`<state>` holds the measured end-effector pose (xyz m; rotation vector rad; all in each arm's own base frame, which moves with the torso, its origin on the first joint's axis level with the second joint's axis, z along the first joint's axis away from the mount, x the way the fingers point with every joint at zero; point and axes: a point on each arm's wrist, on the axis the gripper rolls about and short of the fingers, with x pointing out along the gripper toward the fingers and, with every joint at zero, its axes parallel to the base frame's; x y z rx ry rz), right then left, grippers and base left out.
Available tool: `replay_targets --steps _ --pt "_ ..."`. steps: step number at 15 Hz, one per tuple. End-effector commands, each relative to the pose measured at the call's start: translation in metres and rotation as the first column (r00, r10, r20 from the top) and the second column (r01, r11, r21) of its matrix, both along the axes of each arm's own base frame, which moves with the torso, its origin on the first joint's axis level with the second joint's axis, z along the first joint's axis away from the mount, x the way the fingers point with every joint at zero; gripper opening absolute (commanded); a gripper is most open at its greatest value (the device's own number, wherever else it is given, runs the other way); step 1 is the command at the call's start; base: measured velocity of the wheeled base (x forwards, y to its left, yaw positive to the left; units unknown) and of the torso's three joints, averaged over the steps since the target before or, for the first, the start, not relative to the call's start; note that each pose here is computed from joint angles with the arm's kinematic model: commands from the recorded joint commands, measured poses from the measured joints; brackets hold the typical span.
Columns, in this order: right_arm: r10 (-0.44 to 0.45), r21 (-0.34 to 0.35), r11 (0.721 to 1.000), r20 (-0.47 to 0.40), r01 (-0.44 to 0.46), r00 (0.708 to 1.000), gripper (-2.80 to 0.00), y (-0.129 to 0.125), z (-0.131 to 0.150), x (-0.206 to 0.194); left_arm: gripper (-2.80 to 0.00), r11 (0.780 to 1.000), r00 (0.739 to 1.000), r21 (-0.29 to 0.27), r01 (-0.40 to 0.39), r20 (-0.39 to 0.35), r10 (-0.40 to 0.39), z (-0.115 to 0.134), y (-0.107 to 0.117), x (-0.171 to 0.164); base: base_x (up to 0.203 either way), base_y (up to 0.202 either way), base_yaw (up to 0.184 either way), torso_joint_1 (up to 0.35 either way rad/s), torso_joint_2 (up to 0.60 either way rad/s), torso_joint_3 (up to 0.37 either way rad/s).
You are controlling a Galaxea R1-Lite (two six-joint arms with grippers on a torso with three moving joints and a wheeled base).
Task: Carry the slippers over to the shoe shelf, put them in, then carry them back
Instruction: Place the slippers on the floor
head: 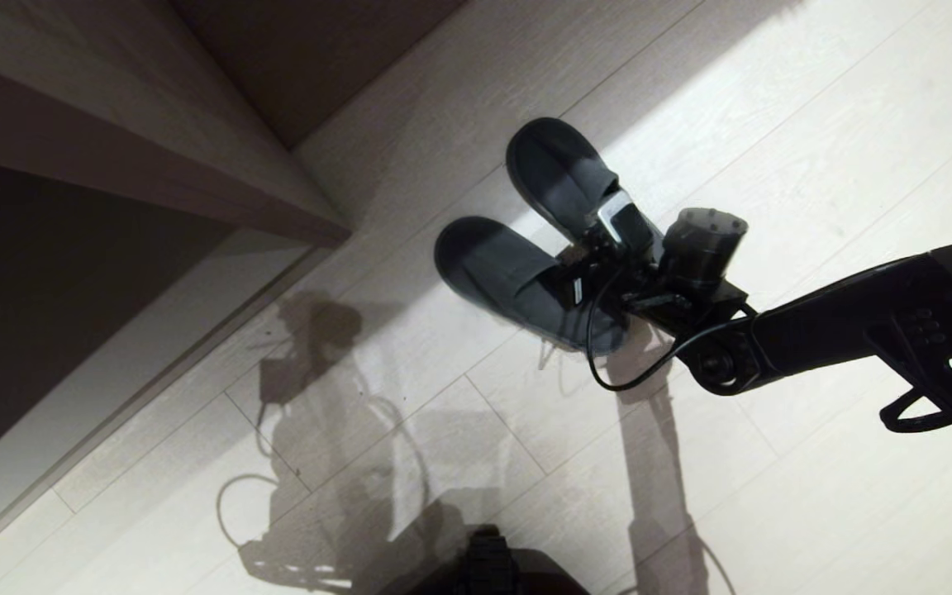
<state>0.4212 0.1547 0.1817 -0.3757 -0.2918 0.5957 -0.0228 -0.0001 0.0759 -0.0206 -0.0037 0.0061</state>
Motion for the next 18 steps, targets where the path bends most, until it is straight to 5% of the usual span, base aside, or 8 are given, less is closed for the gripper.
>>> replay_targets --steps 1,7,18 --pt "-0.01 -0.025 1.0 -0.024 0.01 1.0 0.0 -0.004 0.002 -0.012 -2.8 1.0 1.0 -0.001 -0.001 0.0 0.001 0.0 0.0 0.0 0.0 0.0 0.0 0.0 0.0 0.0" --pt "-0.213 -0.125 0.971 -0.056 0.205 0.976 0.0 -0.012 -0.005 -0.02 -2.8 1.0 1.0 -0.001 0.0 0.001 0.0 0.0 0.0 0.0 0.0 0.0 0.0 0.0 0.0 0.0" --pt "-0.215 -0.142 0.97 -0.098 0.2 0.972 0.0 -0.02 0.003 -0.06 -2.8 1.0 1.0 -0.001 -0.001 0.001 0.001 0.0 0.0 0.0 0.0 0.0 0.0 0.0 0.0 0.0"
